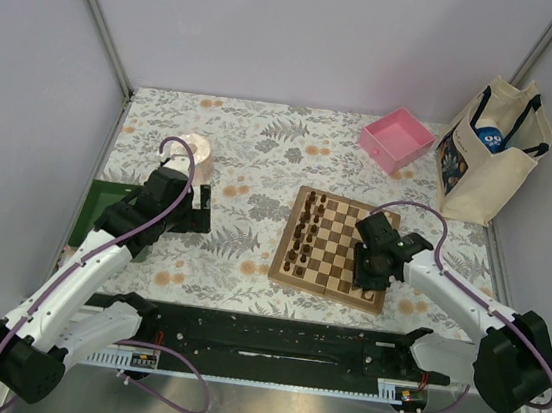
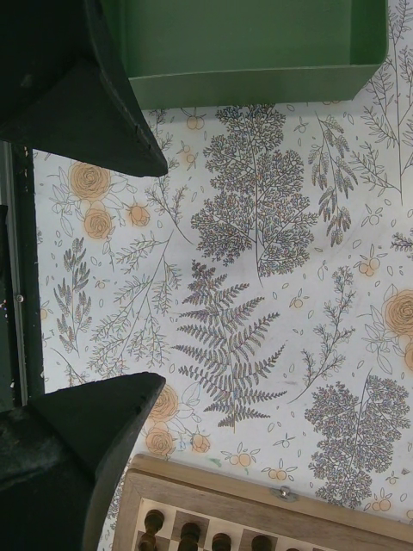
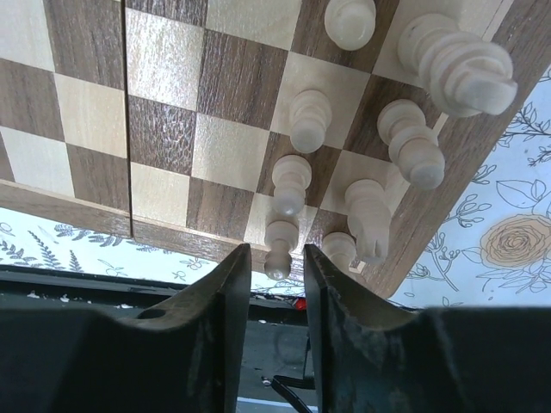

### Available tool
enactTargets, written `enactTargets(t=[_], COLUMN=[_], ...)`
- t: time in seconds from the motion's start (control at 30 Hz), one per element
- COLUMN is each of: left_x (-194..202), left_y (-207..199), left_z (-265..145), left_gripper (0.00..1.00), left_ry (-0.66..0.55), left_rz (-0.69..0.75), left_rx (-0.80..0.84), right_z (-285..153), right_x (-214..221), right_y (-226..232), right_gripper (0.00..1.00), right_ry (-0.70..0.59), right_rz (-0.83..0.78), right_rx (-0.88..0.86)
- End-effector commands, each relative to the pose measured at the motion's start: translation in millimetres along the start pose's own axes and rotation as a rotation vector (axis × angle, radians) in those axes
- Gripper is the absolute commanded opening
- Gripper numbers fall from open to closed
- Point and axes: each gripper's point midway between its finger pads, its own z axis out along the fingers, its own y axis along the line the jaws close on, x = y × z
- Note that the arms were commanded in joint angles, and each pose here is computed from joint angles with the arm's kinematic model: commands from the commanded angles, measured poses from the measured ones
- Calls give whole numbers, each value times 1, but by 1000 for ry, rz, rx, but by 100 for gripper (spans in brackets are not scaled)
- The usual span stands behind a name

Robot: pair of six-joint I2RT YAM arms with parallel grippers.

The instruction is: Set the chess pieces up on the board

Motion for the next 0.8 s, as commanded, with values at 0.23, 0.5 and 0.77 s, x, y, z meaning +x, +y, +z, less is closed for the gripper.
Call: enactTargets(t=[0.23,0.5,0.77], left_x=[-11,-13,-21], left_y=[-3,-1,5], left_z=[-3,-5,-13], left_gripper=[99,99,99], left_ry=[-50,-60,-121], left_rz=[-8,-14,-38], left_rx=[19,10,-9], right_z=[-78,-108,-108], right_x=[-57,-116,-153], right_y=[4,-44,-96], right_gripper=[51,79,94], right_ry=[-303,-500,-584], right_rz=[-18,153,436], right_rx=[-22,136,197])
